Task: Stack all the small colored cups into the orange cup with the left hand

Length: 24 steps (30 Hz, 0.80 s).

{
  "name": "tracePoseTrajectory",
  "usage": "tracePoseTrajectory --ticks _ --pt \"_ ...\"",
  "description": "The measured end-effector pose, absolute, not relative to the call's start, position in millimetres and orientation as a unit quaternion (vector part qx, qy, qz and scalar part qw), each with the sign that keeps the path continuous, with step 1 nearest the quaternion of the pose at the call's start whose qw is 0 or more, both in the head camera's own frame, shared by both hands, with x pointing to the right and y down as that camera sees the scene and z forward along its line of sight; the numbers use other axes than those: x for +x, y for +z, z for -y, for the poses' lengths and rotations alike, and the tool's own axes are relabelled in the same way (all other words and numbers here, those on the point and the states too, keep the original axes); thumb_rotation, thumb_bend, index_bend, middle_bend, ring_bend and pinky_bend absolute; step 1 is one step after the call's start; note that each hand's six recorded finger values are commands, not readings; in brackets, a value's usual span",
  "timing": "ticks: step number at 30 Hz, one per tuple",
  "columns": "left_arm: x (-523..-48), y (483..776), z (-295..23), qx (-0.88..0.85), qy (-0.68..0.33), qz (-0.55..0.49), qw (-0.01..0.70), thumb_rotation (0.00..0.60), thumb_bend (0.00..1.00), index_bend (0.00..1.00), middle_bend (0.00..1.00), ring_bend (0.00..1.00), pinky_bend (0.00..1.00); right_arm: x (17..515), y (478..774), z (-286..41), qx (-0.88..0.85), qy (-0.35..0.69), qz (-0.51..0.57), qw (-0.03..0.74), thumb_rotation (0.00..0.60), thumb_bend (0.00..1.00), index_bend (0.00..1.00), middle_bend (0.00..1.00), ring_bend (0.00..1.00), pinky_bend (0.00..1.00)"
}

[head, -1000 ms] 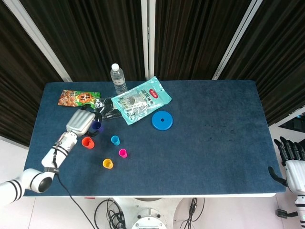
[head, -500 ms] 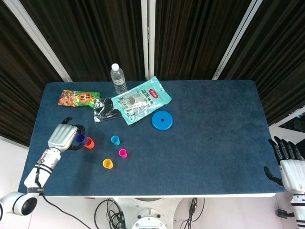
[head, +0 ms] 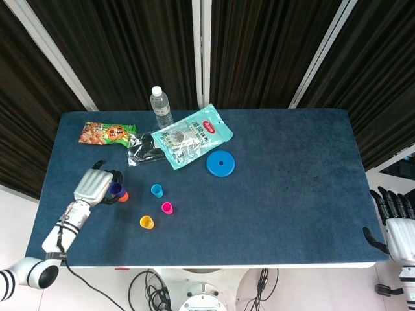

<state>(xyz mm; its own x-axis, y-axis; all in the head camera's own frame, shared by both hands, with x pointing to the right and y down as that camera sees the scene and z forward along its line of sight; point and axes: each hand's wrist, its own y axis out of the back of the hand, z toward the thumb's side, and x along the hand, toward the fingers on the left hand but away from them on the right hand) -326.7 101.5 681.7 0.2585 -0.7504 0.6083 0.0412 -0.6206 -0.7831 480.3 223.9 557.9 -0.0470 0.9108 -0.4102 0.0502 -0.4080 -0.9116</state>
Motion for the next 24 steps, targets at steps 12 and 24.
tracePoseTrajectory --ticks 12,24 --pt "-329.1 688.2 -106.4 -0.703 -0.564 -0.239 0.362 0.6 0.26 0.31 0.35 0.36 0.1 479.5 559.7 -224.3 -0.591 0.597 0.407 0.359 0.6 0.27 0.0 0.0 0.0 0.0" --pt "-316.4 662.7 -112.6 -0.714 -0.533 -0.247 0.382 0.6 0.26 0.27 0.28 0.25 0.07 479.8 556.9 -222.5 -0.588 0.596 0.41 0.362 0.6 0.27 0.0 0.0 0.0 0.0"
